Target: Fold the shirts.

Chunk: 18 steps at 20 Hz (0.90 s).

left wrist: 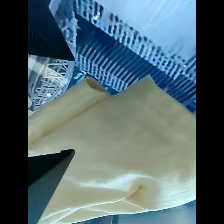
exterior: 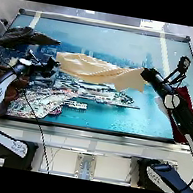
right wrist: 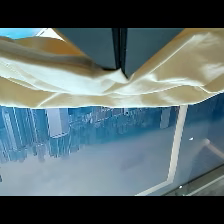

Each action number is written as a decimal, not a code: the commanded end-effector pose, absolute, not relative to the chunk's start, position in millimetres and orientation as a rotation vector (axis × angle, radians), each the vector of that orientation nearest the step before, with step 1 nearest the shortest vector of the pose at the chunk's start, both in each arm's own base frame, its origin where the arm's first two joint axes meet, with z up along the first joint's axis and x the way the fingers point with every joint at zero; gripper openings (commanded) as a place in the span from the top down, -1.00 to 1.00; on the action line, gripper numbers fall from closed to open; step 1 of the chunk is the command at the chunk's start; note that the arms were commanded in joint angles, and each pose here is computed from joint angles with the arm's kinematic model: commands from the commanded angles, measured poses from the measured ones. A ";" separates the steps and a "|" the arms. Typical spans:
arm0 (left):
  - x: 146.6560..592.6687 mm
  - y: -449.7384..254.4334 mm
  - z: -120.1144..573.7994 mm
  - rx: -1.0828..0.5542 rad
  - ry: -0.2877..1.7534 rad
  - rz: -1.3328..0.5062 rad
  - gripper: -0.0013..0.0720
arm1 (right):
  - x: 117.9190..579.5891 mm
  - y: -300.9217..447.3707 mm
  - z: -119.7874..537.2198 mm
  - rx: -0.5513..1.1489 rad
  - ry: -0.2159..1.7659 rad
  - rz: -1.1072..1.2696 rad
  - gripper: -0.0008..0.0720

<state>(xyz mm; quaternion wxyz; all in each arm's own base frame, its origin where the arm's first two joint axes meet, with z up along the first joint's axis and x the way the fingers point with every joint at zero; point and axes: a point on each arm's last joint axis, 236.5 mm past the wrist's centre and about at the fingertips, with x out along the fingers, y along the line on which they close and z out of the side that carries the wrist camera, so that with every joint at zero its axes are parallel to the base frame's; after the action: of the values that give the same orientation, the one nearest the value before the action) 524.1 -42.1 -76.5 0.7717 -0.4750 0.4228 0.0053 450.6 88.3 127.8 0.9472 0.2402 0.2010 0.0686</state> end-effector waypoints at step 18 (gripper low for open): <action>542.9 -88.6 -69.7 -0.956 0.886 -0.160 0.94 | 451.8 86.2 133.8 0.510 0.388 0.134 0.91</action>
<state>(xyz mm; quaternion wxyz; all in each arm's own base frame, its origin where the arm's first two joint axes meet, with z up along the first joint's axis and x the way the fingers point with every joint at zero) 529.1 -88.7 -93.0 0.7744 -0.4539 0.4378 -0.0516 451.8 86.4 133.3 0.9472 0.2489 0.1909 0.0659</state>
